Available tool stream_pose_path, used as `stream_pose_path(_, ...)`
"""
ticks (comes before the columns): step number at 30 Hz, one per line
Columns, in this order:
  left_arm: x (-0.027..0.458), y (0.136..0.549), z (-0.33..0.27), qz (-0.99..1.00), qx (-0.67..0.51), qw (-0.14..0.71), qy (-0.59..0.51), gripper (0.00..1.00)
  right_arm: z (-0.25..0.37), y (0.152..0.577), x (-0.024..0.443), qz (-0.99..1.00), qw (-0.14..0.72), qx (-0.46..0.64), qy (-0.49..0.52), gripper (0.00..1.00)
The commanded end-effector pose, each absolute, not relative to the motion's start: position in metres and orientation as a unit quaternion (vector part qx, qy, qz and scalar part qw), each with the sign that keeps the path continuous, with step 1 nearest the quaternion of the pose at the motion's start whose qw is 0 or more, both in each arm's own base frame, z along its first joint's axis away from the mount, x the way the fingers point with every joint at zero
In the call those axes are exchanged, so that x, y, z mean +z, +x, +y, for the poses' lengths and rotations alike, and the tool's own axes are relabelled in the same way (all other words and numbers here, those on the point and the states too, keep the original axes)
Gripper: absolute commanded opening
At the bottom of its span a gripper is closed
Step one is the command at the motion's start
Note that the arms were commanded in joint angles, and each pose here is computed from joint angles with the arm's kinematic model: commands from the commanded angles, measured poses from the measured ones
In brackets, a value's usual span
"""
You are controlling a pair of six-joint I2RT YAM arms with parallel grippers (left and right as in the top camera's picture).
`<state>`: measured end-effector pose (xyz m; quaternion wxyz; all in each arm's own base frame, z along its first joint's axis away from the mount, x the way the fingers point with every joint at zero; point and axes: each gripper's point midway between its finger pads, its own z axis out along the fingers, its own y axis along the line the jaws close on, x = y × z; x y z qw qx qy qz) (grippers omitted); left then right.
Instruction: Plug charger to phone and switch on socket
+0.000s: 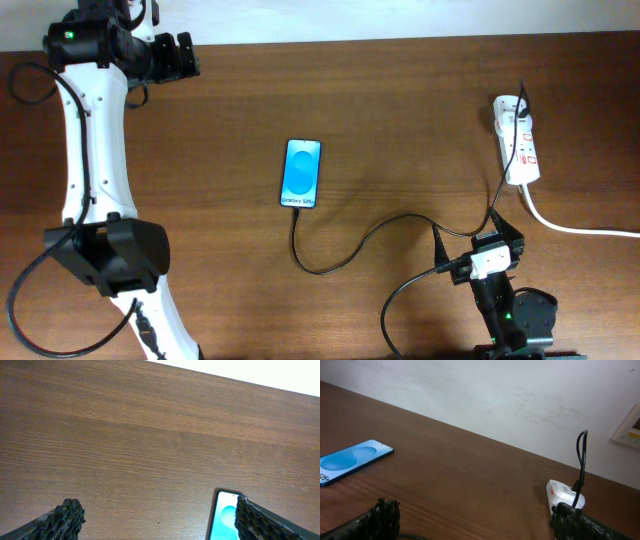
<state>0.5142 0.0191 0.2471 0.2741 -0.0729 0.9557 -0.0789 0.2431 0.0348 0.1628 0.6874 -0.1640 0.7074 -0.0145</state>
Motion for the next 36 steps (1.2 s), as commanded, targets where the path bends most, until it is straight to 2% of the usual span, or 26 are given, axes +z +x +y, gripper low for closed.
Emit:
stream_pose_path(1, 0.264, 0.51, 0.021, 0.951, -0.074, 0.292, -0.066, 0.99, 0.04, 0.242, 0.162, 0.706, 0.688, 0.001, -0.167, 0.98)
stream_pose_path(24, 0.271, 0.508, 0.02, 0.949, -0.074, 0.299, -0.064, 0.99, 0.04, 0.242, 0.162, 0.706, 0.688, 0.001, -0.167, 0.98)
stream_pose_path(29, 0.287, 0.478, 0.032, 0.952, -0.033, 0.294, -0.077, 0.99, 0.04, 0.242, 0.162, 0.706, 0.688, 0.001, -0.167, 0.98)
stream_pose_path(33, 0.268, 0.43, 0.03, 0.962, -0.027, 0.258, -0.081, 0.99, 0.04, 0.242, 0.162, 0.706, 0.688, 0.001, -0.167, 0.98)
stream_pose_path(36, 0.252, 0.412, 0.026, 0.949, -0.033, 0.303, -0.077, 0.99, 0.04, 0.242, 0.162, 0.706, 0.688, 0.001, -0.167, 0.98)
